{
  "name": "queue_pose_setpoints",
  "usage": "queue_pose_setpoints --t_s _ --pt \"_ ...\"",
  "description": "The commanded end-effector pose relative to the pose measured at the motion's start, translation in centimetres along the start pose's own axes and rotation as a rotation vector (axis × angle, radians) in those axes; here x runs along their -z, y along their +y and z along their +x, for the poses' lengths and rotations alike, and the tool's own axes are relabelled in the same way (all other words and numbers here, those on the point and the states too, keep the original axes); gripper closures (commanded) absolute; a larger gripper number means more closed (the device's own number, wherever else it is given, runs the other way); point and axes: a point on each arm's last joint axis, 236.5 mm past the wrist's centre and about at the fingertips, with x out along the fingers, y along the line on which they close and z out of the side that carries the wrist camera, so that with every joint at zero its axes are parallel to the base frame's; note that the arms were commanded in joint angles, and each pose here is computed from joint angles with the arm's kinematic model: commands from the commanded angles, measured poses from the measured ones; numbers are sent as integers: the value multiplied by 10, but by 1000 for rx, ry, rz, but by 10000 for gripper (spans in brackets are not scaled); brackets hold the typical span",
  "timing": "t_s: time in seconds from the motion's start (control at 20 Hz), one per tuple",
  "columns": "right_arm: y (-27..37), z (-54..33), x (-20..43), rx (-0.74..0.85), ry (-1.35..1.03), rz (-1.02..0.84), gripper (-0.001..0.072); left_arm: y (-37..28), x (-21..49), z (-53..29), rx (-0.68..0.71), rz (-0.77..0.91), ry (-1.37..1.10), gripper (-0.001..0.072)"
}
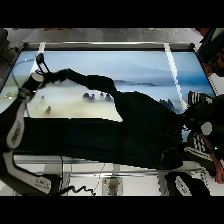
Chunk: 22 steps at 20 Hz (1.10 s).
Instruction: Fold the clothes and pants, and hang the long-sleeved shirts on hangers.
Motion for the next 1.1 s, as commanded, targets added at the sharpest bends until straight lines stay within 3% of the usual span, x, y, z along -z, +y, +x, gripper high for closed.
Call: queue_pose_setpoints --t_s 0.0,0.2,0.45,0.7,1.05 --pt "0 0 0 0 1 0 256 -32 -40 -89 -32 264 -21 679" --pt "0 0 0 1 2 -1 257 -59 -34 -185 -67 402 66 680" --pt "0 0 0 1 2 0 257 -17 28 -221 -209 435 380 680" --pt "0 0 0 0 0 0 257 28 36 -140 -261 444 403 678" --pt "0 0 0 0 -1 0 256 51 -36 -30 -294 520 -41 678"
